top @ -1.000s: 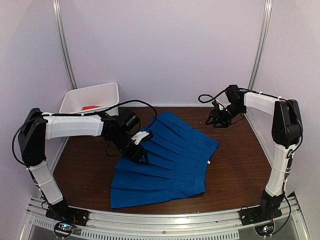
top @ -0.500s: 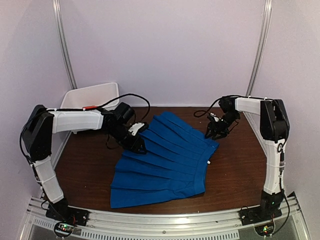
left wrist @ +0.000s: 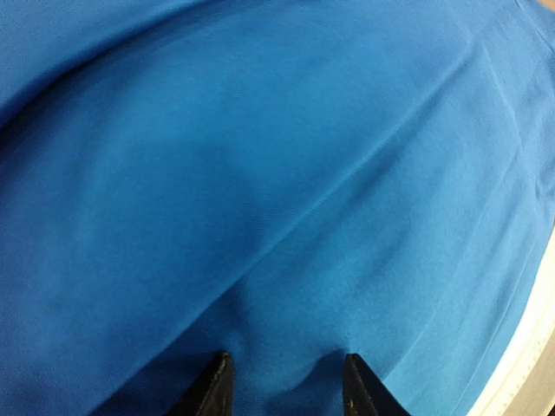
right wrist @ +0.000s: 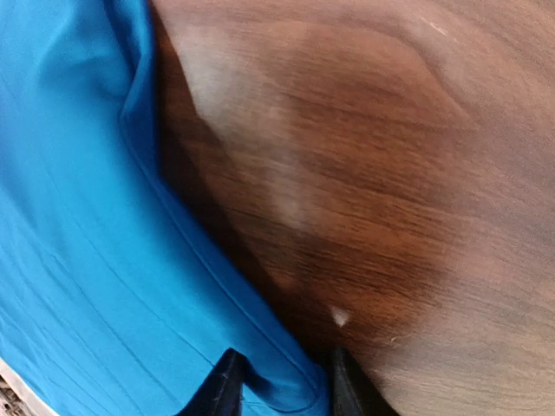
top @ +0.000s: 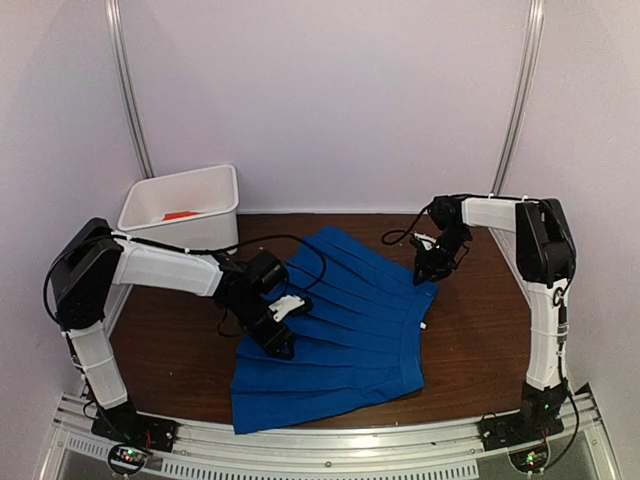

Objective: Fold and stack the mixed laundry pile
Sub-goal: Move the flattened skirt to the center of the board, then pick up the flattened skirt from the center of the board.

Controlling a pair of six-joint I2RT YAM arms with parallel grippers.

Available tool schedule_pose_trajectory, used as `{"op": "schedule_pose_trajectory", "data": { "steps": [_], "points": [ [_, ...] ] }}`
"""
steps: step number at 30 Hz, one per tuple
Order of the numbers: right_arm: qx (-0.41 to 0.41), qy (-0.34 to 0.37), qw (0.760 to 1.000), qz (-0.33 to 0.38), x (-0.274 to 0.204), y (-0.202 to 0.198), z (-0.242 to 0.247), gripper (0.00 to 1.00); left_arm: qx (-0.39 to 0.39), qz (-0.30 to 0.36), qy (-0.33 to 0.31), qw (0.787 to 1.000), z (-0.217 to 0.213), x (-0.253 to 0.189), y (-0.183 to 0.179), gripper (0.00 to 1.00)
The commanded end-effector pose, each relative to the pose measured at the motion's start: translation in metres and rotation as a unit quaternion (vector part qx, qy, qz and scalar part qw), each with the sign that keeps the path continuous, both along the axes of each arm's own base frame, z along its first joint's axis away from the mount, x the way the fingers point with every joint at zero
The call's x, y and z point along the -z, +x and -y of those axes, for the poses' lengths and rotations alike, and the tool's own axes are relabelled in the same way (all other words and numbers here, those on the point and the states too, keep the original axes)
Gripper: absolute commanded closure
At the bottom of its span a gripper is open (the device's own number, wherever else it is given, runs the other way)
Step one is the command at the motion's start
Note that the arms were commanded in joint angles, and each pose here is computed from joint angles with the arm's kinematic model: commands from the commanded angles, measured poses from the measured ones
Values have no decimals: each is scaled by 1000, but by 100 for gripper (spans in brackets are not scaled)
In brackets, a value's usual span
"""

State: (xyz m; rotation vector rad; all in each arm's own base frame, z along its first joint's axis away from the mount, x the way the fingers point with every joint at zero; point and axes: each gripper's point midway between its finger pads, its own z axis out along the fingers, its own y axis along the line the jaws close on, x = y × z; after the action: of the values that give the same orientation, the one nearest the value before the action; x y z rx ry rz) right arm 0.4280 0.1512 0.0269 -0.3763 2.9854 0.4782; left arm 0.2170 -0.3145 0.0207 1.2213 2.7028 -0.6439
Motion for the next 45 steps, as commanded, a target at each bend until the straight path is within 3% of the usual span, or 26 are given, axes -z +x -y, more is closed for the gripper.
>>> {"op": "schedule_pose_trajectory", "data": {
  "steps": [1, 6, 9, 13, 17, 20, 25, 35, 40, 45],
  "points": [
    [-38, -15, 999, -11, 9, -20, -11, 78, 43, -42, 39, 997, -14, 22, -53, 57],
    [-134, 47, 990, 14, -16, -45, -79, 100, 83, -70, -1, 994, -2, 5, -97, 56],
    [-174, 16, 983, 50, -27, -49, -97, 100, 78, -39, -57, 995, 6, -29, -82, 50],
    [-181, -17, 979, 89, -50, -39, -103, 100, 2, 32, -129, 991, 3, -85, -1, 45],
    [-169, -55, 974, 143, -82, -18, -97, 100, -93, 115, -157, 977, -23, -126, 97, 41],
    [-160, -68, 966, 193, -115, 0, -99, 100, -128, 170, -141, 967, -36, -143, 157, 40],
    [-182, -31, 958, 221, -147, -5, -126, 100, -132, 238, -103, 957, -48, -143, 211, 41],
    [-315, -48, 932, 173, -111, -117, -193, 100, -46, 281, -89, 954, -61, -122, 209, 39],
    [-369, -75, 915, 148, -85, -177, -192, 100, 4, 304, -73, 950, -68, -114, 195, 39],
    [-358, -81, 920, 138, -70, -192, -172, 100, 59, 323, -82, 941, -66, -107, 174, 37]
  ]
}}
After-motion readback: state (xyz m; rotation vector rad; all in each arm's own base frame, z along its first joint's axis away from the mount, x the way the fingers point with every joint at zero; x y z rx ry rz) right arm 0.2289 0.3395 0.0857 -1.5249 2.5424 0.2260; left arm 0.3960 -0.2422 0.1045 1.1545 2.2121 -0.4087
